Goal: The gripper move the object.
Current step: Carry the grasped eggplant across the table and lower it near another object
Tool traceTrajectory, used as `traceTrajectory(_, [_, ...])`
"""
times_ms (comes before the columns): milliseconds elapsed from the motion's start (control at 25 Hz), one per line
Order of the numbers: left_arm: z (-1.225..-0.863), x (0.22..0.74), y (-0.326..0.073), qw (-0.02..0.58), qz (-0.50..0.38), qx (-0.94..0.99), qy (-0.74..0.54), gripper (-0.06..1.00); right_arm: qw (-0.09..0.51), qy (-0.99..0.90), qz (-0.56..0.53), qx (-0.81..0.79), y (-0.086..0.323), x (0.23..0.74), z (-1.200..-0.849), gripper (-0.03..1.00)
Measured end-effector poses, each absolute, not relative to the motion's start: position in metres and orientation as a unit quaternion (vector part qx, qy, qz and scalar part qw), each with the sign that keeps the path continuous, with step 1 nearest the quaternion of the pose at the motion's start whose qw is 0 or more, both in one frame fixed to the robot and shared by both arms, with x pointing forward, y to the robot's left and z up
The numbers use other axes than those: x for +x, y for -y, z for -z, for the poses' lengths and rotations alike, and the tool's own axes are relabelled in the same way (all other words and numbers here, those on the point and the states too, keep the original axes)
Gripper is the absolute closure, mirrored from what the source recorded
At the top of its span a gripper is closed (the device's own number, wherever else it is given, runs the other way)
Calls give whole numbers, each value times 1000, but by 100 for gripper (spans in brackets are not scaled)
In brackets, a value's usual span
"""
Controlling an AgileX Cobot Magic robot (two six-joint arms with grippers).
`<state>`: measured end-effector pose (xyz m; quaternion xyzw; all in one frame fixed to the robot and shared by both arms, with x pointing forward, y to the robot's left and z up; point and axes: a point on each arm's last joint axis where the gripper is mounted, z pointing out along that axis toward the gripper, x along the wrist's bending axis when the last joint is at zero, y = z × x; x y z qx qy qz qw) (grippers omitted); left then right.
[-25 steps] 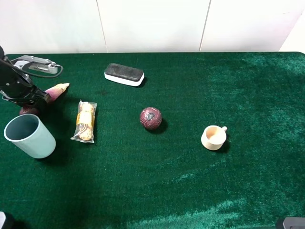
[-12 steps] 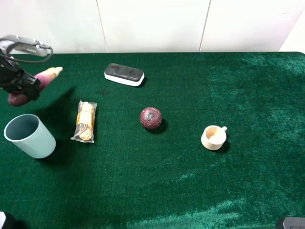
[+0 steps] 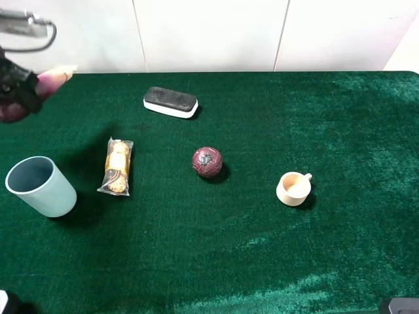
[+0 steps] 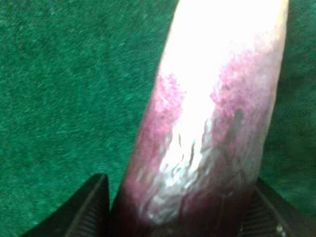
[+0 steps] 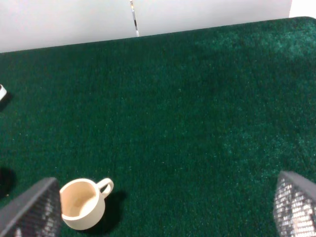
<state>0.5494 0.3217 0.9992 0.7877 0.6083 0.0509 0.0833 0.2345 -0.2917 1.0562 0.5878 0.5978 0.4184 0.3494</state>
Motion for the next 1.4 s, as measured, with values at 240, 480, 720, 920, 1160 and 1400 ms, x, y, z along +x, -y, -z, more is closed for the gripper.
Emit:
traceTrajectory(240, [-1027,560,-297,107,-41,803,-584,39,349,-598,-418,588,292,235,-1056,32])
traceTrajectory(480, [-1041,564,-251,122,-52,824,-551,39,349,-598,-418,588,292,235,-1056,32])
traceTrajectory(720, [-1048,561,-212,129,-67,837,-527,39,349,-598,-418,588,292,235,-1056,32])
traceTrajectory(920, [-1049,556,-183,154,-76,840,-515,39,349,-598,-418,588,292,235,-1056,32])
traceTrajectory(1160, [-1045,554,-147,176,-75,845,-499,39,349,-598,-418,588,292,235,-1056,32])
traceTrajectory(1400, [-1031,572,-101,180,-63,856,-481,39,349,-598,-418,588,292,235,-1056,32])
